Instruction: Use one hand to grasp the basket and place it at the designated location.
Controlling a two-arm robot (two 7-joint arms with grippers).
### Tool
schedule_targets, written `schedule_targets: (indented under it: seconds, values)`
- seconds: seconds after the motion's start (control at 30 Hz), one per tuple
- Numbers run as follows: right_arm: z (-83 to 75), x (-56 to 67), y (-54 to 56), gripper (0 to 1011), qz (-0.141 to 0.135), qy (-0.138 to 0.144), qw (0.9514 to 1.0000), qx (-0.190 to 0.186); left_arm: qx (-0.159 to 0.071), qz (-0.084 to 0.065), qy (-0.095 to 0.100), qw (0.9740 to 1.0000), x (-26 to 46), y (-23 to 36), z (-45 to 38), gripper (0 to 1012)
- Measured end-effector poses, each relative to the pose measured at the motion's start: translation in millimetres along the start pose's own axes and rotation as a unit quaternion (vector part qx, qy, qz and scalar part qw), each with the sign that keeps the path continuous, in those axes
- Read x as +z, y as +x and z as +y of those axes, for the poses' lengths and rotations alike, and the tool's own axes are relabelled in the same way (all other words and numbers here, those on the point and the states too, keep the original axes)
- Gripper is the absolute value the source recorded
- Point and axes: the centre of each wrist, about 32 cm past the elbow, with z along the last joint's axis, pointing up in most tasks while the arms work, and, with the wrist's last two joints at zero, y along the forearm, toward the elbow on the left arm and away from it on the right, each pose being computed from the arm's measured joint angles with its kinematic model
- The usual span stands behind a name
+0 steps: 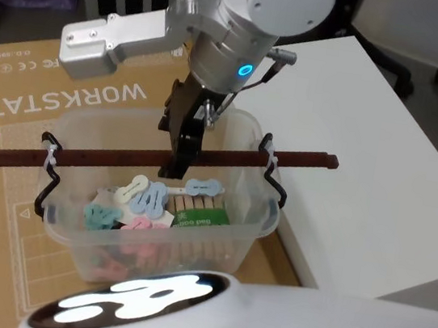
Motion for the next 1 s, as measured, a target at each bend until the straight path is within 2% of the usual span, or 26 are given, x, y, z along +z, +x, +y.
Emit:
schedule_targets:
  seconds: [0.23, 0.3, 0.4, 0.8, 1.0]
  values:
    - [15.2, 1.3, 1.9, 982, -0.001, -0.002, 0.9998, 0.020, 0.000, 0.000, 0.000, 1.0000, 0.0, 0.0, 0.0, 0]
    - [18.3, 1.6, 2.2, 1001, -0.002, -0.002, 0.9997, 0.024, 0.000, 0.000, 0.000, 1.0000, 0.0, 0.0, 0.0, 0]
    - [25.2, 2.7, 3.2, 1001, -0.002, -0.003, 0.9995, 0.032, 0.000, 0.000, 0.000, 1.0000, 0.0, 0.0, 0.0, 0]
    - [31.6, 4.0, 7.6, 1000, 0.000, -0.003, 0.9991, 0.043, 0.000, 0.000, 0.000, 1.0000, -0.1, 0.0, 0.0, 0]
    - [32.0, 3.6, 8.6, 902, 0.001, -0.004, 0.9991, 0.043, 0.000, 0.000, 0.000, 1.0000, 0.0, 0.0, 0.0, 0]
